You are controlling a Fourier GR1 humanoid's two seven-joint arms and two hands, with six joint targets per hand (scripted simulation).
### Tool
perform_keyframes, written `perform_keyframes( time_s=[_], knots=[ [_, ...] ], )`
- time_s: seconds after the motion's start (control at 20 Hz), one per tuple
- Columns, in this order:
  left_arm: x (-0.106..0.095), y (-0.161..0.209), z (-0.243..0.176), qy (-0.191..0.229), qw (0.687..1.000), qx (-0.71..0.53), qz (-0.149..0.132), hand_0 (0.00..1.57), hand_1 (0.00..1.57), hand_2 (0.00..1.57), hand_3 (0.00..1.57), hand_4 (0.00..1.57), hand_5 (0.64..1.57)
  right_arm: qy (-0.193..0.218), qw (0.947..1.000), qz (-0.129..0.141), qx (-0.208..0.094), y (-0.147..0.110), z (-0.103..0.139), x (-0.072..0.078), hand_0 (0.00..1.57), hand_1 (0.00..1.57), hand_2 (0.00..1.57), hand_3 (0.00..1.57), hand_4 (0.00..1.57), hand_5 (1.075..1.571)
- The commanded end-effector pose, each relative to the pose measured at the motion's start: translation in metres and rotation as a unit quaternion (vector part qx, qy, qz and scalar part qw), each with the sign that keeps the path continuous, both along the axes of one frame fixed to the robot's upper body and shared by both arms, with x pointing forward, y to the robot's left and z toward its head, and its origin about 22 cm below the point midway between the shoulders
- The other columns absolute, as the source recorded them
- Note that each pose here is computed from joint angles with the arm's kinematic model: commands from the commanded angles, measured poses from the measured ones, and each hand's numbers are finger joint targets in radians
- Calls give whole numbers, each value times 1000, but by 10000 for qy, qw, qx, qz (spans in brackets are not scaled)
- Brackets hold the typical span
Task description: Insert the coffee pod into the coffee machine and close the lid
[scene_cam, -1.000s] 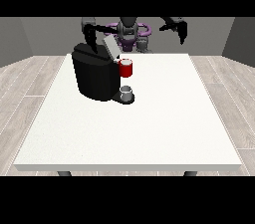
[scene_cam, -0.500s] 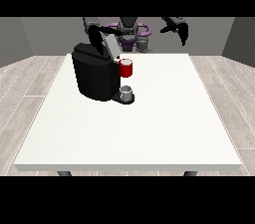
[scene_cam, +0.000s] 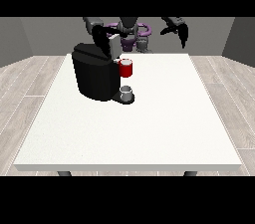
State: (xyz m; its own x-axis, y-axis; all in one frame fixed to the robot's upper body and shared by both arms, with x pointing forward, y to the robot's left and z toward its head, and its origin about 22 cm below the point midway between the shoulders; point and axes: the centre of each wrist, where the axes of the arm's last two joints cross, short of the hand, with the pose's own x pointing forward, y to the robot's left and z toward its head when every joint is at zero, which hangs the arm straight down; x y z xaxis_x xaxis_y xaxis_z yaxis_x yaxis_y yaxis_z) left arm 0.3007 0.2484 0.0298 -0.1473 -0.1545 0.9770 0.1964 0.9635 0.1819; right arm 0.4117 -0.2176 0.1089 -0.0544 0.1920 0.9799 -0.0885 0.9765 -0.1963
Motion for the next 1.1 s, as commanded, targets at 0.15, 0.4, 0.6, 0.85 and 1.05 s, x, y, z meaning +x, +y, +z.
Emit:
perform_keyframes(
  time_s=[0.15, 0.4, 0.6, 0.85, 1.05],
  knots=[
    [11, -1, 19, -96, 9999, 94, -35, 0, 0, 0, 0, 385, 1571, -494, 9972, 503, -240, 40, 25, 6, 0, 0, 0, 0, 0, 1571],
    [2, -4, -1, -108, 9998, 118, -148, 0, 0, 0, 0, 383, 1571, -754, 9940, 529, -595, 58, 43, 4, 0, 0, 0, 0, 0, 1571],
    [13, -25, 11, -327, 9989, -7, -343, 0, 0, 0, 0, 331, 1571, -1004, 9907, 470, -786, 61, 89, 6, 0, 0, 0, 0, 203, 1571],
    [17, -29, 17, -456, 9972, 62, -592, 0, 0, 0, 0, 407, 1571, -1191, 9885, 152, -923, 63, 108, 1, 0, 0, 0, 0, 241, 1571],
    [24, -30, 30, -624, 9951, 78, -765, 0, 0, 0, 0, 382, 1571, -1209, 9886, 111, -888, 54, 132, -3, 0, 0, 0, 0, 102, 1571]
  ],
)
